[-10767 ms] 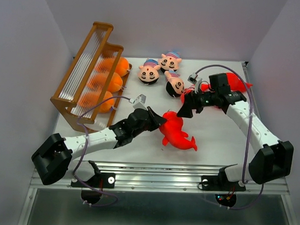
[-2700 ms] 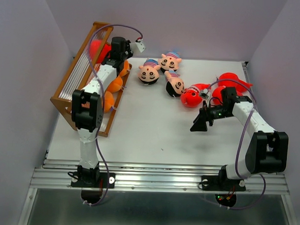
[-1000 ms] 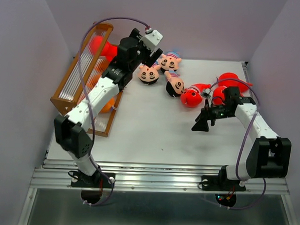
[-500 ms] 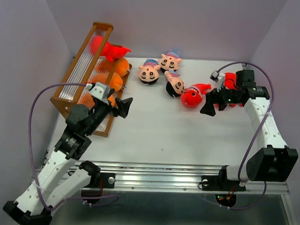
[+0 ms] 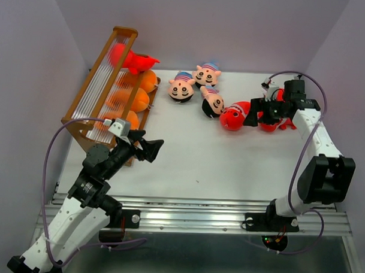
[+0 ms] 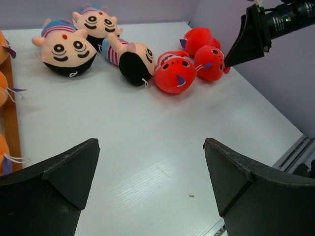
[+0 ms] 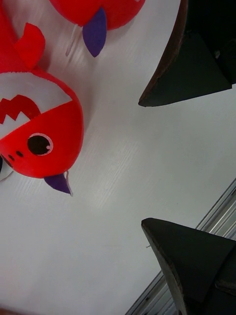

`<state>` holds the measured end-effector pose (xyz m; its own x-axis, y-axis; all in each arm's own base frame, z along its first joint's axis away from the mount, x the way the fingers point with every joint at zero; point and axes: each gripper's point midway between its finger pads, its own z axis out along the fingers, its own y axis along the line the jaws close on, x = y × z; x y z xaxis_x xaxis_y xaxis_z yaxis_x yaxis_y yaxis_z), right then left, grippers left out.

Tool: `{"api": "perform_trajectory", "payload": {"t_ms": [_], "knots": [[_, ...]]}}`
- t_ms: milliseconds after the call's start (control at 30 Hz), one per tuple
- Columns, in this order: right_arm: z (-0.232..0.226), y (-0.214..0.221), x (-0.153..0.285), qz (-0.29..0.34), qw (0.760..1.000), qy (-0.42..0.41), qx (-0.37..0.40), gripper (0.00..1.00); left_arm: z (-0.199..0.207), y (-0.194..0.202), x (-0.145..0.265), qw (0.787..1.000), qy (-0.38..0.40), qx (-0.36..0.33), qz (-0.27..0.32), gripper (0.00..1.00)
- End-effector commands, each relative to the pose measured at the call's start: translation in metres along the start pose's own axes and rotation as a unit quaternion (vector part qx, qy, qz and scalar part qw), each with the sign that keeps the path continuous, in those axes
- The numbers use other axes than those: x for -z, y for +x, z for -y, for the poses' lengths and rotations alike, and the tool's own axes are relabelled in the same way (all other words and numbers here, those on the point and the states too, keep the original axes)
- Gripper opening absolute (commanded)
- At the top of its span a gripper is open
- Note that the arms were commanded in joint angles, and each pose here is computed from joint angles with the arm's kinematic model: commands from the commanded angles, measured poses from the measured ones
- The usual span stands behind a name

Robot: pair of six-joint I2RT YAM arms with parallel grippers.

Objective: Place and organize the stuffed toys onto the shelf
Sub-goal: Grab a stuffed toy with the right arm

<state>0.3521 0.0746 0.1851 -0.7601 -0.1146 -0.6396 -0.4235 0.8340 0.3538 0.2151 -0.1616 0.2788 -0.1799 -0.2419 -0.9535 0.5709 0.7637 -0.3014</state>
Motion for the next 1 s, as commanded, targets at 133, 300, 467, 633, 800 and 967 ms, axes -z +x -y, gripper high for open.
{"api": "perform_trajectory", "payload": {"t_ms": [133,300,467,633,800,967], "knots": [[0.006,-0.038,-0.029,0.051,0.996,-0.04,-0.059,1.0,0.014,0.017,0.007,0.998,0.044,0.04,0.002,0.99],[0.025,-0.04,-0.069,0.035,0.995,-0.014,-0.091,1.0,0.012,0.018,0.006,0.998,0.044,0.033,0.009,0.99],[0.053,-0.036,-0.1,0.021,0.993,0.011,-0.117,0.96,0.008,0.029,-0.001,0.999,0.039,0.03,-0.018,0.99],[0.051,-0.028,-0.12,0.004,0.991,-0.03,-0.127,0.71,0.009,0.036,-0.006,0.998,0.044,0.032,-0.037,0.99],[0.041,-0.014,-0.121,-0.008,0.991,-0.06,-0.12,0.19,0.011,0.039,-0.007,0.997,0.051,0.035,-0.039,0.98],[0.014,-0.021,-0.083,0.018,0.996,-0.081,-0.045,0.02,0.016,0.04,-0.008,0.996,0.065,0.041,-0.041,0.98]]}}
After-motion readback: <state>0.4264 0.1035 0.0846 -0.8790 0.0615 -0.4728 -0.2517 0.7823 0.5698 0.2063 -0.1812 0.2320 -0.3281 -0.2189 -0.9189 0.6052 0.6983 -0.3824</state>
